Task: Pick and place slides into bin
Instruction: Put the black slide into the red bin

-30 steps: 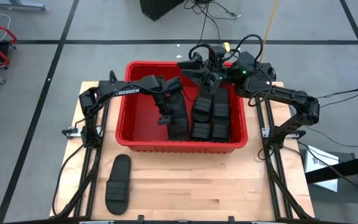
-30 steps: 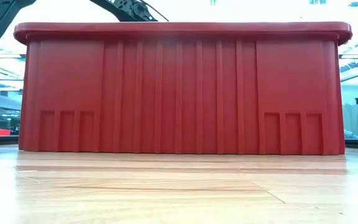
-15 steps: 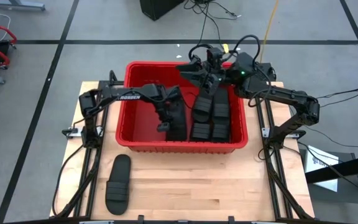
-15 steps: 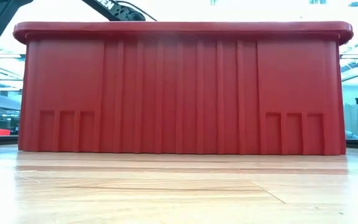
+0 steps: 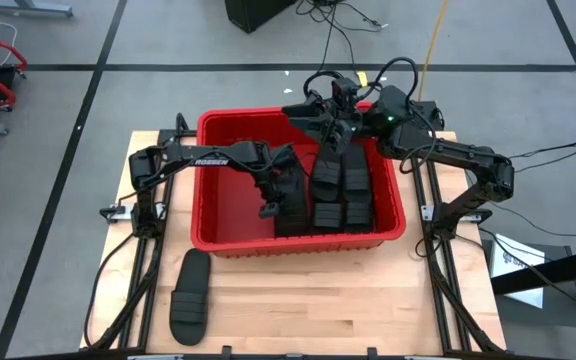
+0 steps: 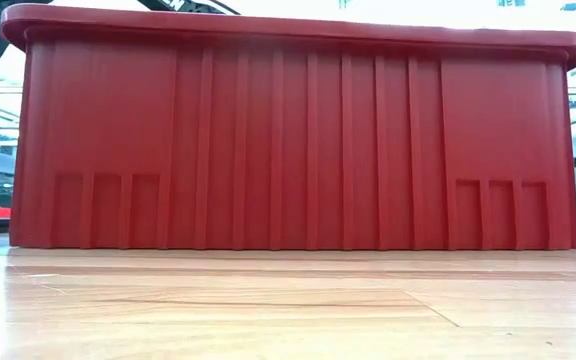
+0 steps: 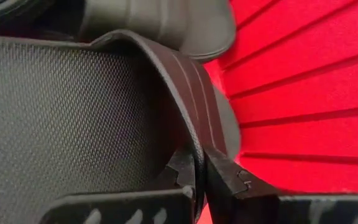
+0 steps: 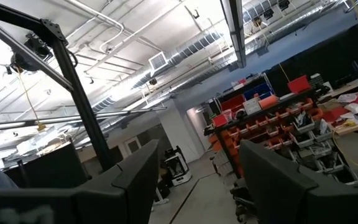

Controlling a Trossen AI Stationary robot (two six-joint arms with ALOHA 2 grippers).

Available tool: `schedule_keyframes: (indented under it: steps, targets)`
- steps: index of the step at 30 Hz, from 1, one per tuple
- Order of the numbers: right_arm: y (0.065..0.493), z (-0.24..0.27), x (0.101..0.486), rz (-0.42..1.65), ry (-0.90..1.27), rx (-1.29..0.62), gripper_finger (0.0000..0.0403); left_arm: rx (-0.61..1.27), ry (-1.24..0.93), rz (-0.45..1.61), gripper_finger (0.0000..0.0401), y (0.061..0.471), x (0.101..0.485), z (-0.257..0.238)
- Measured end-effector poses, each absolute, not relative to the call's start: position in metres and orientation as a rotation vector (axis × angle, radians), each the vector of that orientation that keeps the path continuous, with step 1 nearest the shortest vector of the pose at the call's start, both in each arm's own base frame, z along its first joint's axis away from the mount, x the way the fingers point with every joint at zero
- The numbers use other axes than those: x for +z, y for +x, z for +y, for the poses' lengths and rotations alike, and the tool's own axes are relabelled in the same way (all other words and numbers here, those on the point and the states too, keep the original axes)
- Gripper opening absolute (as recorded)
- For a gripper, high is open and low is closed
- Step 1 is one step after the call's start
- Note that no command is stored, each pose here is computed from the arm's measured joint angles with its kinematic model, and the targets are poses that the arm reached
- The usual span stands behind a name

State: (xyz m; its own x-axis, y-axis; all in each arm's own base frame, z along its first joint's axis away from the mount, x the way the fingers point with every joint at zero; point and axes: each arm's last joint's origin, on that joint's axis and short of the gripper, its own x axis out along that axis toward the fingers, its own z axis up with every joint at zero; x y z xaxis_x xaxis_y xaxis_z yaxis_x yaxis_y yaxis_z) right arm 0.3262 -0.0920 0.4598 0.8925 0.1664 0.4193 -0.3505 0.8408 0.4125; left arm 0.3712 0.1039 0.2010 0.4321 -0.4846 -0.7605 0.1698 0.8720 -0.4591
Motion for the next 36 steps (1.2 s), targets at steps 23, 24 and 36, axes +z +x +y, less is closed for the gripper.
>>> schedule_keyframes:
  steps: [23, 24, 36]
  targets:
    - [0.3261, -0.0920, 0.4597, -0.380, 0.496, 0.281, 0.0210, -0.391, -0.411, 1.048, 0.0032, 0.3716, 0.2014, 0.1063]
    - [0.3262, -0.0921, 0.4596, -0.380, 0.494, 0.280, 0.0210, -0.387, -0.417, 1.049, 0.0041, 0.3716, 0.2015, 0.1063]
    - [0.3264, -0.0921, 0.4591, -0.377, 0.477, 0.274, 0.0210, -0.386, -0.465, 1.052, 0.0164, 0.3715, 0.2018, 0.1059]
